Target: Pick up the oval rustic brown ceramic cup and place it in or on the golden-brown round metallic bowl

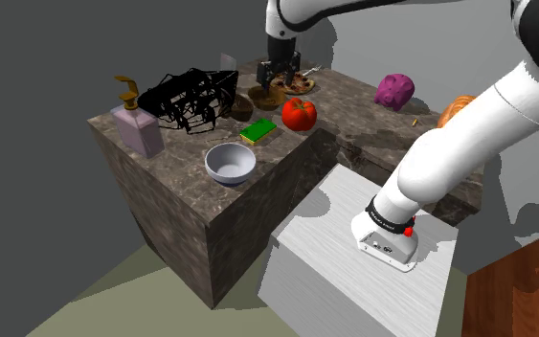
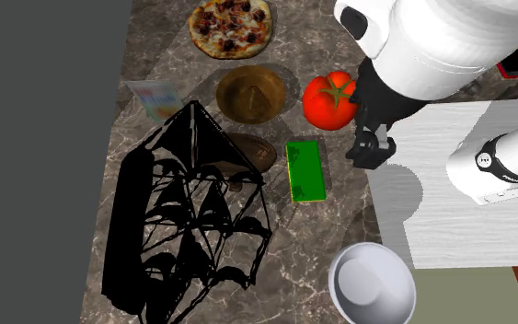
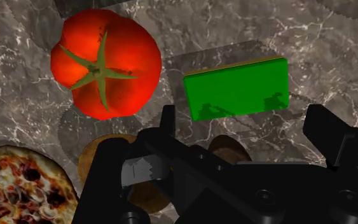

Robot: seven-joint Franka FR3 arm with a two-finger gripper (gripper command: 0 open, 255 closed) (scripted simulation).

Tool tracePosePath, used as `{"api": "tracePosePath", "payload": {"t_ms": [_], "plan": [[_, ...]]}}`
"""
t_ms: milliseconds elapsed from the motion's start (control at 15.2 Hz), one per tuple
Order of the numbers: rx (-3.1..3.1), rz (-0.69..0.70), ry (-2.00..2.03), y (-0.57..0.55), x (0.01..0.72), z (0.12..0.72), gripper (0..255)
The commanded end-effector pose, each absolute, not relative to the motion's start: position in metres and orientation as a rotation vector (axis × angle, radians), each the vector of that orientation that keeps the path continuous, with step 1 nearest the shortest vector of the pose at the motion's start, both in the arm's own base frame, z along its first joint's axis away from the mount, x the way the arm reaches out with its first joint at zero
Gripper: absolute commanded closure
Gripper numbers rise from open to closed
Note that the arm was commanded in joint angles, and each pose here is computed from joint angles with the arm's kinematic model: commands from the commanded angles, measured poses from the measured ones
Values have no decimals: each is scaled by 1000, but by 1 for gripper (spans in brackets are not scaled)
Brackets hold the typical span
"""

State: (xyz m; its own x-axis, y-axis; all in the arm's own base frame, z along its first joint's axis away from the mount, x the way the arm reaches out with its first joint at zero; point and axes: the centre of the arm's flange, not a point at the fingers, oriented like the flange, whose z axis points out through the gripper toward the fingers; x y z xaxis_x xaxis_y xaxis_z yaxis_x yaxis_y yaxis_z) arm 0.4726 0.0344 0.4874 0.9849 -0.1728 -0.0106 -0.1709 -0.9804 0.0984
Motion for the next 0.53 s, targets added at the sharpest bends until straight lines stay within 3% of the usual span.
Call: {"api": "tracePosePath", "payload": {"t_ms": [0,462], "plan": [[3033,-17,-290,40,493,475,0],[3028,15,-379,56,569,430,0]]}}
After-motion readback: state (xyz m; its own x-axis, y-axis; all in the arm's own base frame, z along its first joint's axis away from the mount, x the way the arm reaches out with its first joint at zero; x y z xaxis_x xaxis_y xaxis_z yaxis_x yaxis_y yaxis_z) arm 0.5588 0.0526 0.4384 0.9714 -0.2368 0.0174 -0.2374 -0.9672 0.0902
